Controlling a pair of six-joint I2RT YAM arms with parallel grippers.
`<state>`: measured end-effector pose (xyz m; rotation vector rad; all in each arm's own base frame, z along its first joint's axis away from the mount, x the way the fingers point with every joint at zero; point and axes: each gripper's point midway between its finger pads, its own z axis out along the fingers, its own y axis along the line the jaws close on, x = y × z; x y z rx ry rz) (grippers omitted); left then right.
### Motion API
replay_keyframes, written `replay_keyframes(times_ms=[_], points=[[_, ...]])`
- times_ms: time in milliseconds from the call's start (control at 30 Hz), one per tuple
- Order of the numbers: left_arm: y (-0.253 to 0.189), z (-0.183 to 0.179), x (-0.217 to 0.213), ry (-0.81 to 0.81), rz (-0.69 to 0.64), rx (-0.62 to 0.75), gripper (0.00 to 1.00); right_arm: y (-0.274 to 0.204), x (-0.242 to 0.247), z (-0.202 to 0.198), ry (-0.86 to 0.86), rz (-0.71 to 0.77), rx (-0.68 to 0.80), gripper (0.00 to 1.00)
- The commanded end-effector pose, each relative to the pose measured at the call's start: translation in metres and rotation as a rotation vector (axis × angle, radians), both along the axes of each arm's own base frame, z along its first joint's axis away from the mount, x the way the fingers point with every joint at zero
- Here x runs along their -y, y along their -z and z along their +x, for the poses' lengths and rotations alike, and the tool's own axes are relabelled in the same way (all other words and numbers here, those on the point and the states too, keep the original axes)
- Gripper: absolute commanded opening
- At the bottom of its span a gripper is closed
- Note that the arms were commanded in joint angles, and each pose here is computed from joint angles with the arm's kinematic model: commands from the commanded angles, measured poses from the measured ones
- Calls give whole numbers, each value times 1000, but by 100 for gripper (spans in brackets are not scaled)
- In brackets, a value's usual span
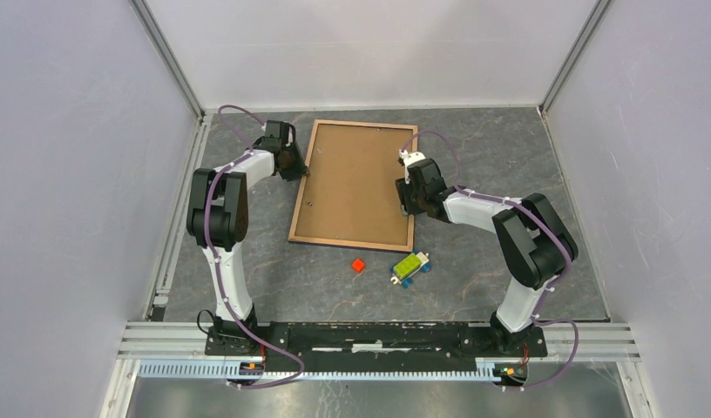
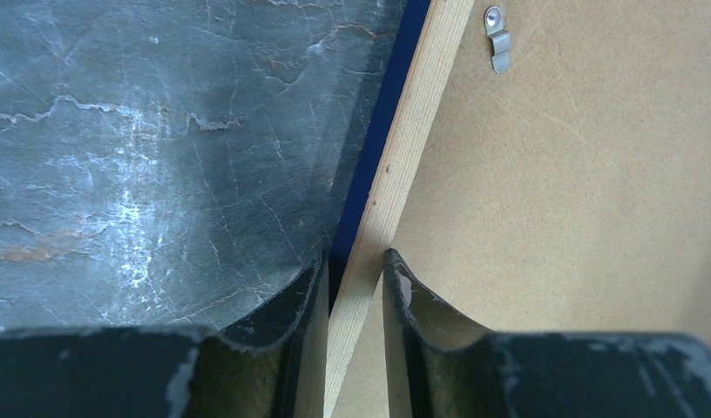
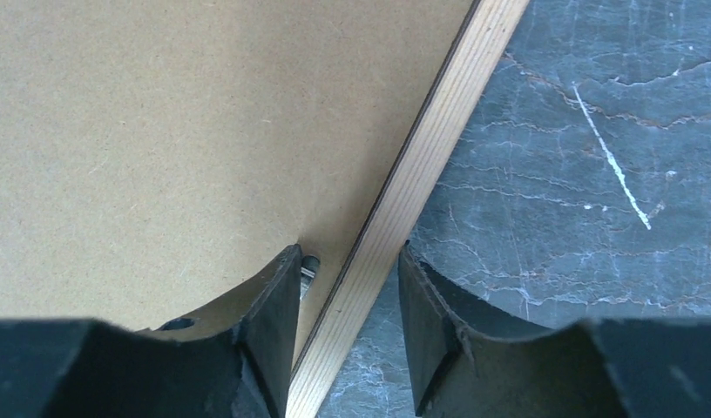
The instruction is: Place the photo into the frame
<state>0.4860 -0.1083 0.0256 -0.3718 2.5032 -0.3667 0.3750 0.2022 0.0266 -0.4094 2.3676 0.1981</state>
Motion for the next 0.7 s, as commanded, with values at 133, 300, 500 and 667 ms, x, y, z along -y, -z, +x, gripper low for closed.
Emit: replay_keyframes(times_ms=[133,300,500,667], points=[[11,6,1,-50,-34,-20,2,8,-7,-12,-36,-9,-68,42],[10,7,1,-50,-34,-17,2,7,-8,-13,-50,-40,-88,47],[10,8,2,-47,-40,-19,2,7,-8,-19,-54,-45,-95,53],[11,8,2,-47,-42,-21,2,21,0,-28,-48,-79,-131,48]])
